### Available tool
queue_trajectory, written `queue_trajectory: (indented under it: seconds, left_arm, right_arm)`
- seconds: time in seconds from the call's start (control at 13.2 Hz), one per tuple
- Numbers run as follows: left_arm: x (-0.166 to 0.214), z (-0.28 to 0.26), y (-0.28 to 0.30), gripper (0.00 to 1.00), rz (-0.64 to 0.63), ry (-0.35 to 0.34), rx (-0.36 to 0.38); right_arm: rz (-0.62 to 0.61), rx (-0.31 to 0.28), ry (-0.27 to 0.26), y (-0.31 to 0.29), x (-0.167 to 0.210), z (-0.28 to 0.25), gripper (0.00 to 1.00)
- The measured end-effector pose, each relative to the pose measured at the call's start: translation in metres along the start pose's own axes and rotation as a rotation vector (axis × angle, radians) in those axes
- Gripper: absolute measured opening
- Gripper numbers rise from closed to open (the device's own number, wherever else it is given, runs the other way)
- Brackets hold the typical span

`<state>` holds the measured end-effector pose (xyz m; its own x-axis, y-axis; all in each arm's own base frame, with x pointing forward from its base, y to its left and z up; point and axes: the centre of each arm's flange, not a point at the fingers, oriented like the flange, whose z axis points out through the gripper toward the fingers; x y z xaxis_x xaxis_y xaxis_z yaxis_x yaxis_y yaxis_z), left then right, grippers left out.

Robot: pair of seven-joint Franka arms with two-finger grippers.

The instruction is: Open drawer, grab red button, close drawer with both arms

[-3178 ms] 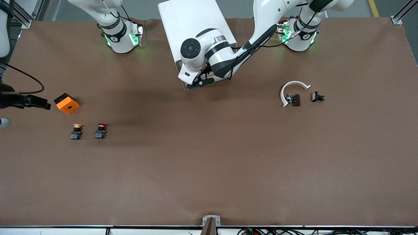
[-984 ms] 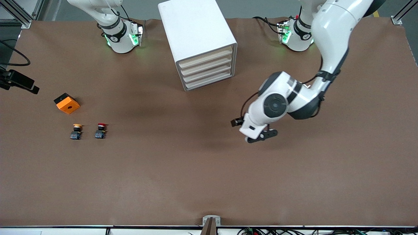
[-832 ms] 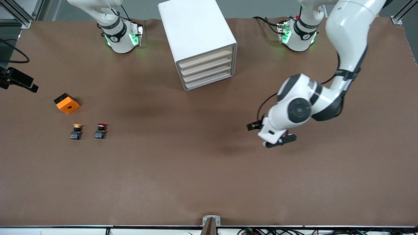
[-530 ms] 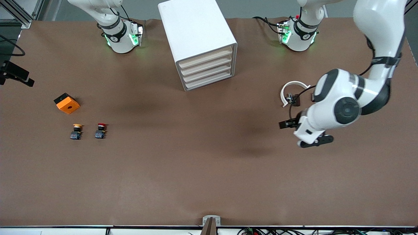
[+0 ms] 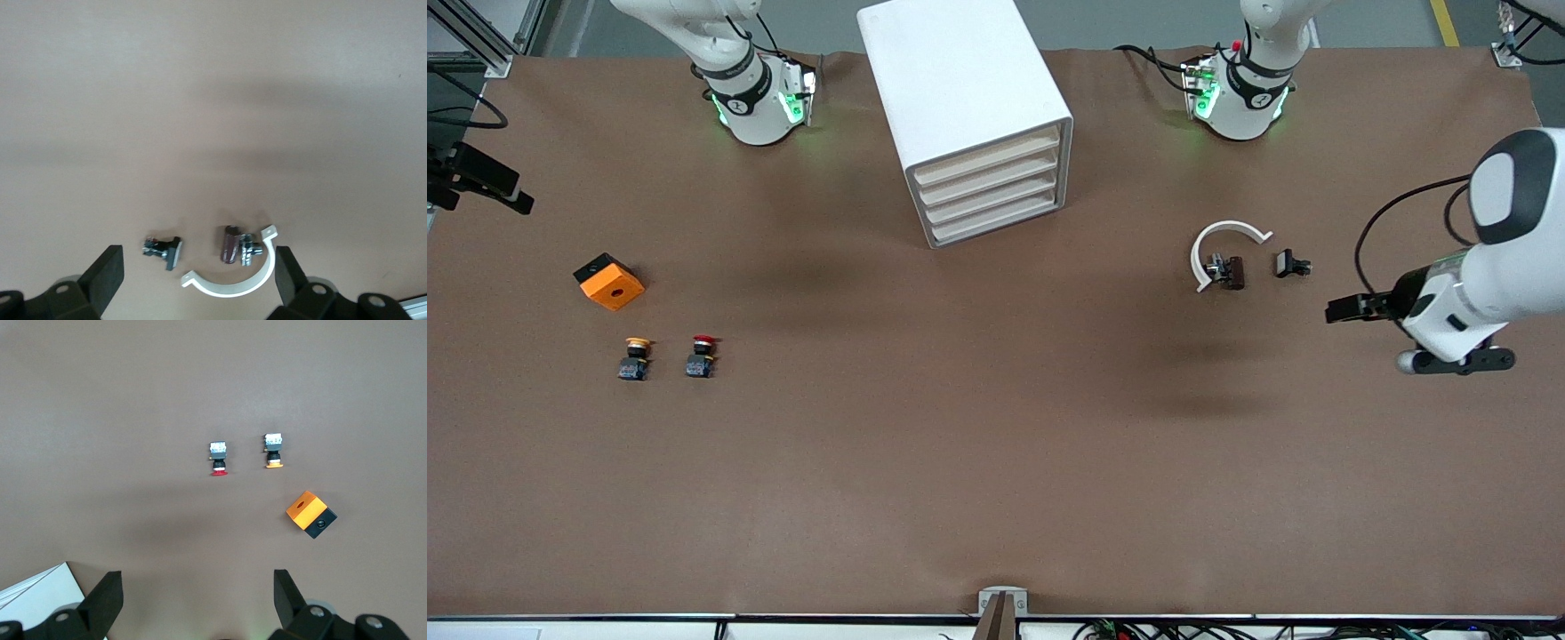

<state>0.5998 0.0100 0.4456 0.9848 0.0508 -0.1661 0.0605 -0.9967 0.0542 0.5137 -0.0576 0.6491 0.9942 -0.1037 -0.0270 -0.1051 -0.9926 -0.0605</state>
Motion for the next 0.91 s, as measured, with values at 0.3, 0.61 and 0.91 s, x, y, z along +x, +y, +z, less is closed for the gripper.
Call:
queue_trajectory:
  seconds: [0.3,0.61,0.91]
  left_arm:
    - [-0.020,-0.024,0.004,1.00,-0.010,0.041,0.045]
    - [-0.033,-0.038,0.007,1.00,-0.026,0.065,0.074]
    - [-0.052,-0.063,0.022,1.00,-0.011,0.113,0.088]
  right_arm:
    - [-0.003,0.004,0.000,-0.001,-0.001,0.001,1.00]
    - [-0.046,-0.024,0.002,-0.023,-0.002,0.000,1.00]
    - [-0.082,-0.074,0.007,-0.040,-0.005,-0.001,1.00]
